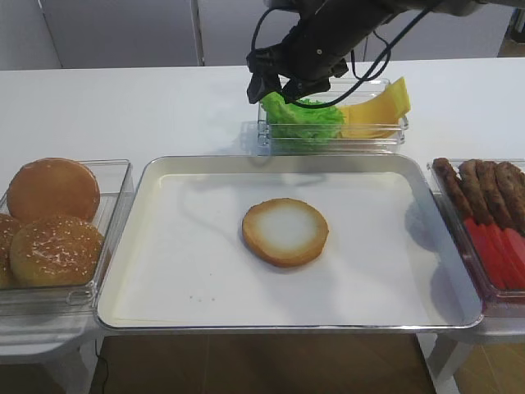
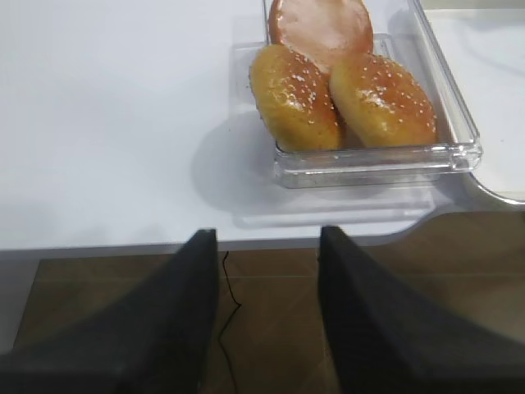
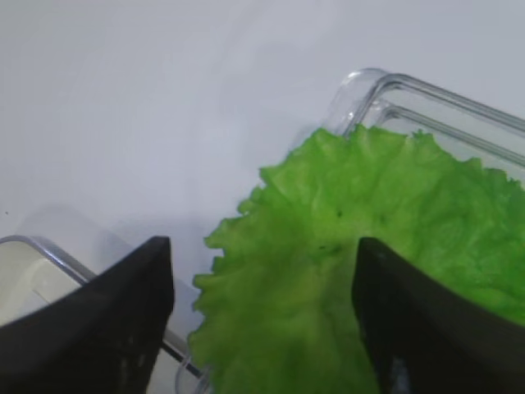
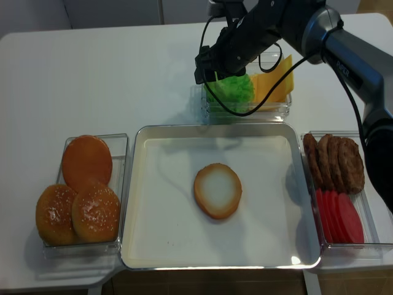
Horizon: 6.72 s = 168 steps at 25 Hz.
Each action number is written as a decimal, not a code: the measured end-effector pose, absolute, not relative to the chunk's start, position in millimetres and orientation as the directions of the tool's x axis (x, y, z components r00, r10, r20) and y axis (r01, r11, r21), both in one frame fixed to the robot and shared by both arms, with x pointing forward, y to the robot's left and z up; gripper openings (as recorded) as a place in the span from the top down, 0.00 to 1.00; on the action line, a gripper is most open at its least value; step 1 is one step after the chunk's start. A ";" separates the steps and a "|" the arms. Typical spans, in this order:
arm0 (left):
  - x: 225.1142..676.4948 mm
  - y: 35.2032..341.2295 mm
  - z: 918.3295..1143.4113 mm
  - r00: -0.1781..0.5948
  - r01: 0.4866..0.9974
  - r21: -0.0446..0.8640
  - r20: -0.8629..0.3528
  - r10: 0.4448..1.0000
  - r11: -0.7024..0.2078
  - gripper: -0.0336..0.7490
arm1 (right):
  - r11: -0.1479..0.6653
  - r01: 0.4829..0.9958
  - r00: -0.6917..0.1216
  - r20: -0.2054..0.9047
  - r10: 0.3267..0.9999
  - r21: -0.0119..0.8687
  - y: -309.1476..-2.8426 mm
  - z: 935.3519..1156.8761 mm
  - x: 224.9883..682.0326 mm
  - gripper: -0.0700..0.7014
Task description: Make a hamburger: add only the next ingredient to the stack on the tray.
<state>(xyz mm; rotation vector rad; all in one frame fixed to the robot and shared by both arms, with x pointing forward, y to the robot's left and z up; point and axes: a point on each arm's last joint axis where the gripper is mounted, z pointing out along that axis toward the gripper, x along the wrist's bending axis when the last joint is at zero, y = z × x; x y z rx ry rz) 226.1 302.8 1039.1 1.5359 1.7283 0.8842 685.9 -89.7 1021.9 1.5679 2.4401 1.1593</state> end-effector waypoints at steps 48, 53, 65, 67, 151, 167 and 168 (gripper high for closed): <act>226.1 302.8 1039.1 -0.099 0.553 0.829 -0.036 0.994 0.085 0.57 | 0.311 0.715 -0.588 0.299 0.752 0.626 -104.2 1102.1 644.4 0.91; 226.1 302.8 1039.1 -0.099 0.553 0.829 -0.036 0.994 0.085 0.57 | 0.326 0.707 -0.595 0.278 0.755 0.627 -108.0 1112.4 637.7 0.91; 226.1 302.8 1039.1 -0.099 0.553 0.829 -0.036 0.994 0.085 0.57 | 0.353 0.701 -0.605 0.253 0.755 0.620 -118.5 1136.8 613.8 0.91; 226.1 302.8 1039.1 -0.099 0.553 0.829 -0.036 0.994 0.085 0.57 | 0.358 0.698 -0.607 0.246 0.756 0.621 -121.6 1141.2 606.7 0.91; 226.1 302.8 1039.1 -0.099 0.553 0.829 -0.036 0.994 0.085 0.57 | 0.358 0.834 -0.542 0.504 0.672 0.420 -125.9 1060.8 546.9 0.82; 226.1 302.8 1039.1 -0.099 0.553 0.829 -0.036 0.994 0.085 0.57 | 0.309 0.874 -0.400 0.195 0.895 0.376 -200.8 1097.1 543.4 0.31; 226.1 302.8 1039.1 -0.099 0.553 0.829 -0.036 0.994 0.085 0.57 | 0.277 0.883 -0.368 0.193 0.910 0.379 -212.3 1102.4 542.0 0.31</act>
